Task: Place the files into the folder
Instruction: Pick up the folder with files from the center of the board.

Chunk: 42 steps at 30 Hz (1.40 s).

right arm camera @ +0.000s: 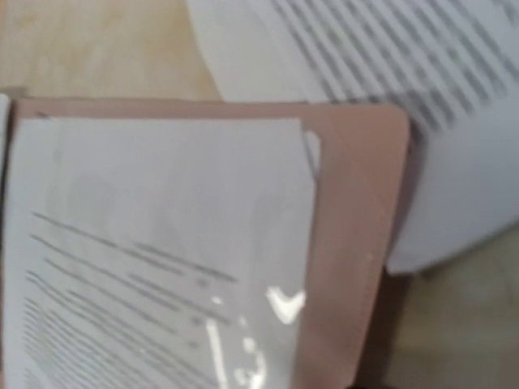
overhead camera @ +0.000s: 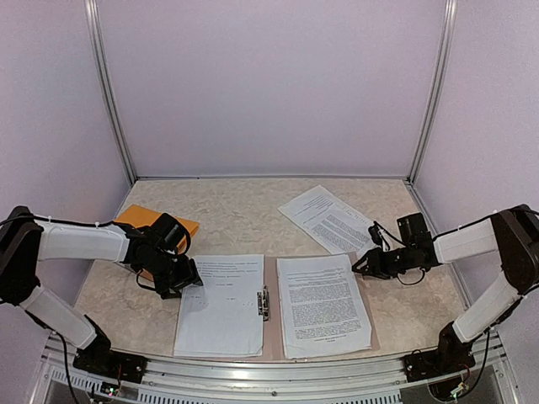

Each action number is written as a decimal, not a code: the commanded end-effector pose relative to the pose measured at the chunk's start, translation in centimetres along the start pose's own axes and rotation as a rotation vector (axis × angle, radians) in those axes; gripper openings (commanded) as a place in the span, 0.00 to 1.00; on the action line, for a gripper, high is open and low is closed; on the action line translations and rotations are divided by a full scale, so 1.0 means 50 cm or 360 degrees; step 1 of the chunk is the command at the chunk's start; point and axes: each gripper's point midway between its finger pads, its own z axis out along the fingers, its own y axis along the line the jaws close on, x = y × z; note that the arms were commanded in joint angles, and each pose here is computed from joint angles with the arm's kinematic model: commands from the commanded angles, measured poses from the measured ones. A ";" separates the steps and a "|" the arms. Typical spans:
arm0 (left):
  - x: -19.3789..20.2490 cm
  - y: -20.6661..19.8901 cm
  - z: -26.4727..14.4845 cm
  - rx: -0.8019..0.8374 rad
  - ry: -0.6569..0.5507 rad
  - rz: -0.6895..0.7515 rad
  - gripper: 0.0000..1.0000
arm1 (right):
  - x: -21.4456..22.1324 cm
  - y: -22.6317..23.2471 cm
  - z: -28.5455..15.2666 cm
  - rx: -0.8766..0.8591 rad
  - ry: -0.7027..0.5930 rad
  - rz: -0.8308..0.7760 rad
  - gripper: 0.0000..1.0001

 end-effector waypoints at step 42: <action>0.034 -0.003 0.045 0.0017 0.0103 0.0039 0.70 | 0.028 0.075 -0.049 -0.0409 -0.0213 0.0569 0.51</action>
